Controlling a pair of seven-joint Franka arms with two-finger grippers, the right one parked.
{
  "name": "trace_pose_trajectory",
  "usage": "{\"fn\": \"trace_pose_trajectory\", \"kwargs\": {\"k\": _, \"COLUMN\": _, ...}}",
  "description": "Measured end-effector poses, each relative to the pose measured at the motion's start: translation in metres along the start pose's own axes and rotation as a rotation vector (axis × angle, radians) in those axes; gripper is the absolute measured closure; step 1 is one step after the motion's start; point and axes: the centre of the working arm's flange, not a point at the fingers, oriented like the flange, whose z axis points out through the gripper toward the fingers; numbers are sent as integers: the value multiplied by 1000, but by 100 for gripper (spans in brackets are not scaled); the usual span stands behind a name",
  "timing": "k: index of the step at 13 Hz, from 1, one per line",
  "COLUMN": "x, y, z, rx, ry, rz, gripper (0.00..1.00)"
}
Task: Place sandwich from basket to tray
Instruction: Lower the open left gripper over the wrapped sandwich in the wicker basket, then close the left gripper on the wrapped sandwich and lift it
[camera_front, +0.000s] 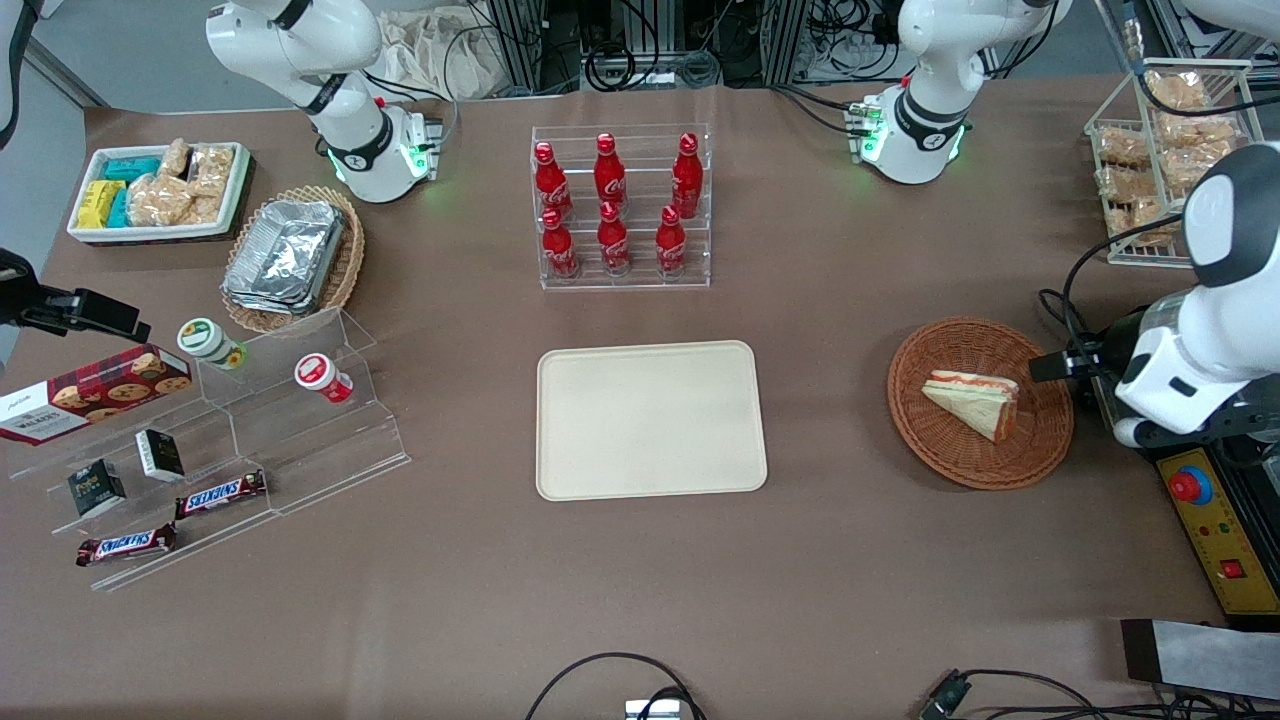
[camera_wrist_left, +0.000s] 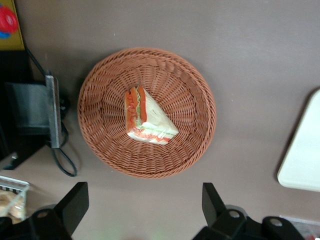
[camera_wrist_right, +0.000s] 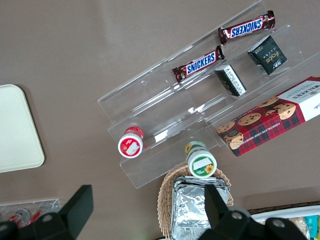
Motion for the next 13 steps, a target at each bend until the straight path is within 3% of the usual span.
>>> {"fn": "trace_pose_trajectory", "kwargs": {"k": 5, "x": 23, "y": -47, "z": 110, "rx": -44, "ry": 41, "rz": -215, "gripper": 0}}
{"fn": "trace_pose_trajectory", "kwargs": {"k": 8, "x": 18, "y": -47, "z": 160, "rx": -57, "ry": 37, "rz": -335, "gripper": 0}}
{"fn": "trace_pose_trajectory", "kwargs": {"k": 13, "x": 15, "y": -42, "z": 197, "rx": -63, "ry": 16, "rz": -355, "gripper": 0}}
